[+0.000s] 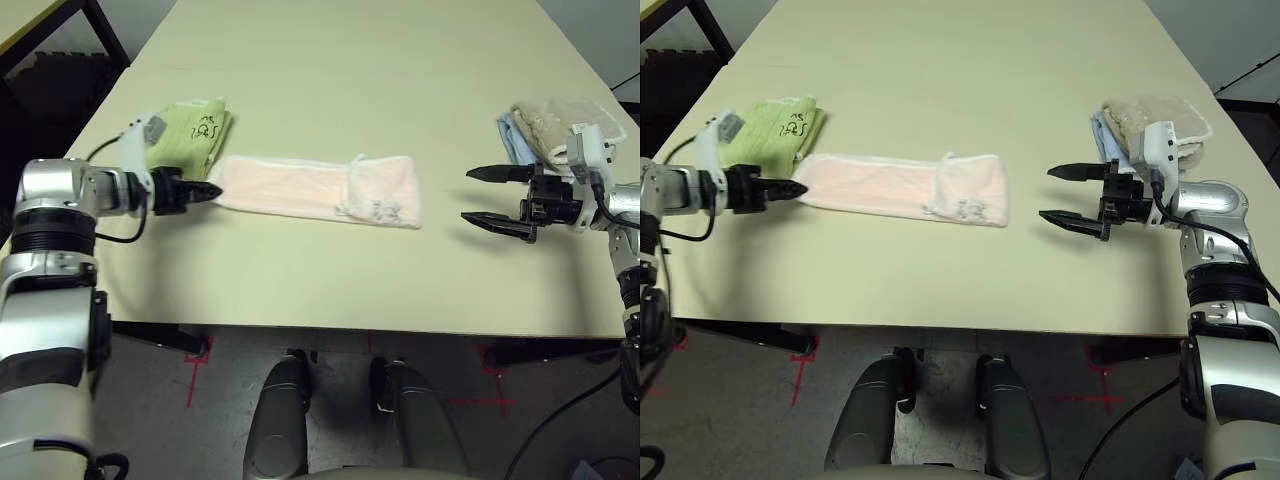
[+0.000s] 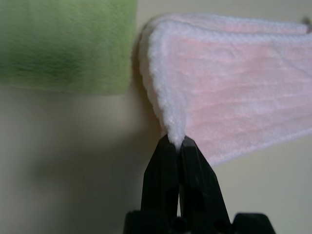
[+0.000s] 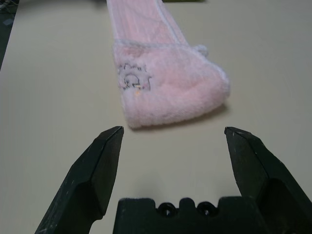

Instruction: Fold the towel and set it aside.

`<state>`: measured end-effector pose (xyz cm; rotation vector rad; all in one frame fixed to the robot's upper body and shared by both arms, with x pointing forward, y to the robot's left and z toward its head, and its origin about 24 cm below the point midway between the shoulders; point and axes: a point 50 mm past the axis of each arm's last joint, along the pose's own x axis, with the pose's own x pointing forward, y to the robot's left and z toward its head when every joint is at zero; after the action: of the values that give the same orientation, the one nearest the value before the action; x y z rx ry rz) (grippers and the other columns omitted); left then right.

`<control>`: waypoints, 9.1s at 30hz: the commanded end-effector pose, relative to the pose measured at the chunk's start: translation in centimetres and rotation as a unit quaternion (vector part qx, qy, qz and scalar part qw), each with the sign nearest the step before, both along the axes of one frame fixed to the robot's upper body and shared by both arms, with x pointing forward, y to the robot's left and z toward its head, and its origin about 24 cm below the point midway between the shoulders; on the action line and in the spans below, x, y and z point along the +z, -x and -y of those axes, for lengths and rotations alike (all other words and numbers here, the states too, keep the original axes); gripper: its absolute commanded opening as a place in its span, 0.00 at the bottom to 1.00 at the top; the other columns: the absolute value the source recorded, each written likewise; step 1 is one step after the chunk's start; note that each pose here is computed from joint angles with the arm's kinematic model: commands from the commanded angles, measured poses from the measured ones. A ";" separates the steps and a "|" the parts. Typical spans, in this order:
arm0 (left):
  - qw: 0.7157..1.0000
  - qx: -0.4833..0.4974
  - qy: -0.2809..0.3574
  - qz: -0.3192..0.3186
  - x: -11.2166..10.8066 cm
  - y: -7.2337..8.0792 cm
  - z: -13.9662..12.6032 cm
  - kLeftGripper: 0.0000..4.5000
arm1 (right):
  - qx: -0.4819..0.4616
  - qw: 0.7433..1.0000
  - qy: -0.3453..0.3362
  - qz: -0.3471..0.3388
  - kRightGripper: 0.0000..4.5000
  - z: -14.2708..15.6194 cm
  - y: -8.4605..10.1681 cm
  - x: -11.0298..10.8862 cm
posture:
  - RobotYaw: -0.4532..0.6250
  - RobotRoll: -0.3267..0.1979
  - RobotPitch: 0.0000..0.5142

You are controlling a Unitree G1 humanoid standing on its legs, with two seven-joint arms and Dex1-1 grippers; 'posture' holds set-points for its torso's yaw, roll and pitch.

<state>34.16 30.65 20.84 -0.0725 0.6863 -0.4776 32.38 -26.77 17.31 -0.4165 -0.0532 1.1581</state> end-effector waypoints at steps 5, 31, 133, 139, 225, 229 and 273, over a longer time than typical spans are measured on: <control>0.999 -0.027 -0.022 0.006 0.9 0.2 -0.9 0.01 | -0.004 1.000 0.006 -0.002 1.00 0.1 -0.2 -0.2 | 0.53 0.62 0.29; 0.916 -0.373 0.105 0.098 6.1 0.0 20.2 0.01 | -0.027 1.000 0.012 -0.006 1.00 0.4 -0.7 -0.5 | 0.53 0.62 0.29; 0.817 -0.464 0.091 0.329 0.0 -3.4 14.9 0.02 | 0.088 0.993 -0.074 -0.008 0.00 -9.1 -2.8 0.1 | 0.51 0.62 0.33; 0.825 -0.462 0.098 0.309 -2.3 -3.7 18.4 0.01 | 0.072 0.993 -0.083 -0.045 0.00 -11.5 -3.5 -2.3 | 0.51 0.62 0.33; 0.929 -0.232 -0.010 0.287 -5.1 -6.0 14.9 0.01 | -0.150 0.971 -0.186 -0.022 0.00 -11.5 -6.7 -2.6 | 0.45 0.62 0.37; 0.902 -0.273 0.004 0.335 -2.0 -5.8 13.8 0.01 | -0.104 0.976 -0.192 0.020 0.00 -9.7 -6.0 -0.6 | 0.47 0.62 0.35; 0.963 -0.223 0.142 0.049 -3.0 -3.0 8.1 1.00 | 0.005 1.000 -0.011 -0.007 0.99 -2.3 0.8 -0.3 | 0.45 0.62 0.35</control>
<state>37.27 22.67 18.41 -0.0314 0.3585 -1.0763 31.78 -24.15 16.56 -0.3791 -0.0448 1.1754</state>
